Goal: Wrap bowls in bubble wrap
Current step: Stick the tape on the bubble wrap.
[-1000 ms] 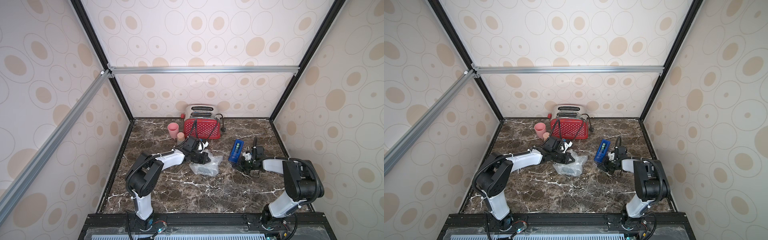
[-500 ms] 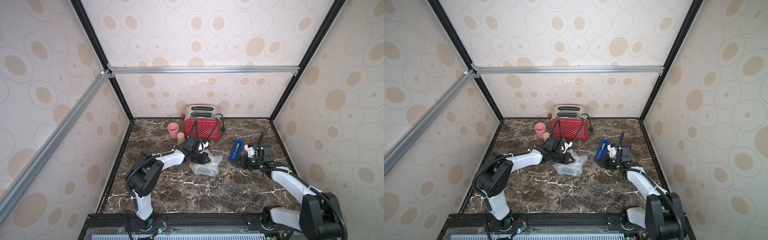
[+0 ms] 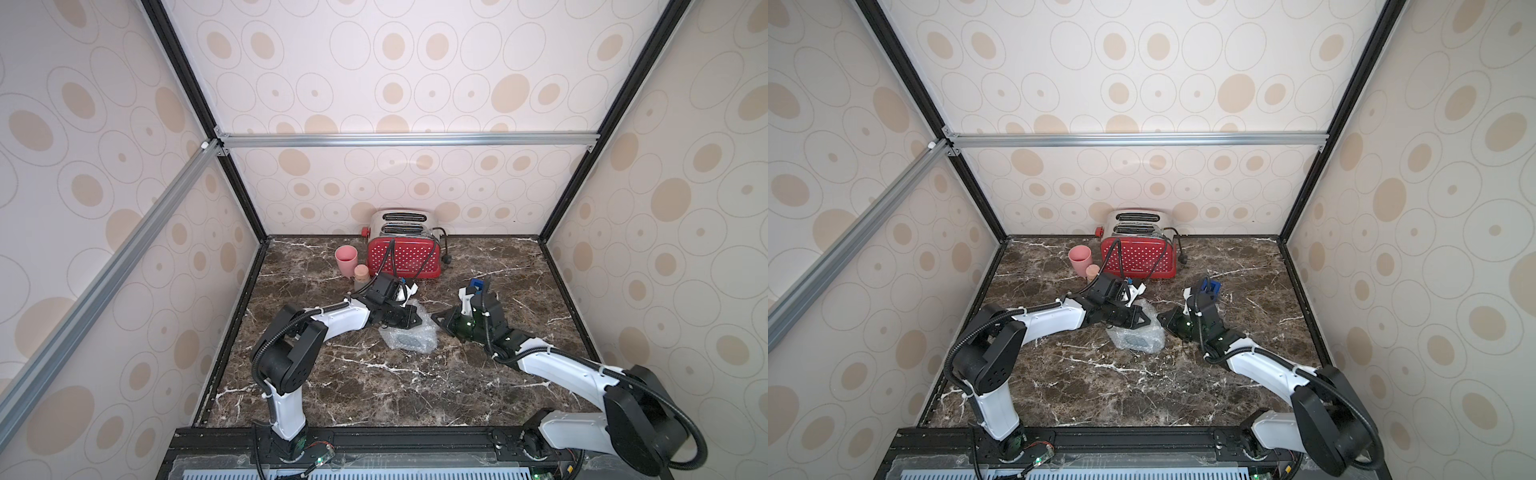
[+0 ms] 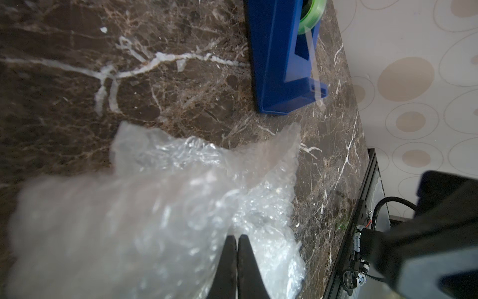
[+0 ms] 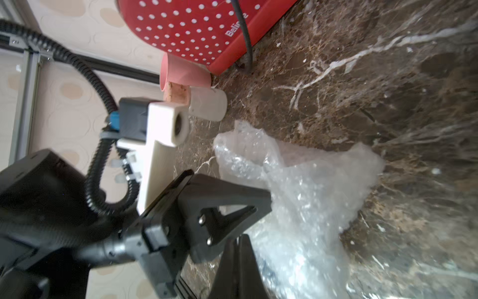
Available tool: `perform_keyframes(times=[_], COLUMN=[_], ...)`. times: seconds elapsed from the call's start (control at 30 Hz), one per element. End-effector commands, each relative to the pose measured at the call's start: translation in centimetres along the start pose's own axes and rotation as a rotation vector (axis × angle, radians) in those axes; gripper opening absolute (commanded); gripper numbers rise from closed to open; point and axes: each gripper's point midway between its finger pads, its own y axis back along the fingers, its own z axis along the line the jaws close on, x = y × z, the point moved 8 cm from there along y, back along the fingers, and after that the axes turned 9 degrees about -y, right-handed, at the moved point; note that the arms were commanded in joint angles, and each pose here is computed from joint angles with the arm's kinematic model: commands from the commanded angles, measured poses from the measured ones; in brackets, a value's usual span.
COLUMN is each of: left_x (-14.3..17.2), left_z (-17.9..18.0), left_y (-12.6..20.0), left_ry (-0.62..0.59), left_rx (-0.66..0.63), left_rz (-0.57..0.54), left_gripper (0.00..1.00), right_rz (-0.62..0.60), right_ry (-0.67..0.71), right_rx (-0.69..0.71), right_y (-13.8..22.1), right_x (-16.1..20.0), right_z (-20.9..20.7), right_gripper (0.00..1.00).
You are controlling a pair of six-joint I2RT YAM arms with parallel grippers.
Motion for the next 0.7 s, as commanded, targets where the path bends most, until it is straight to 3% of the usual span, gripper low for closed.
perform_keyframes(times=[0.0,0.67], left_x=[-0.1,-0.1], left_z=[-0.3,-0.3], left_y=[-0.5,-0.6], left_ry=[-0.022,-0.027], left_rx=[0.008,0.011], left_rz=[0.013,0.015], left_gripper=[0.06,0.06], right_rz=[-0.126,-0.045], right_ry=[-0.108,-0.142], right_rx=[-0.043,-0.077], right_y=[-1.0,-3.1], right_x=[-1.2,-0.3], right_z=[0.0,-0.1], right_gripper=[0.0,0.0])
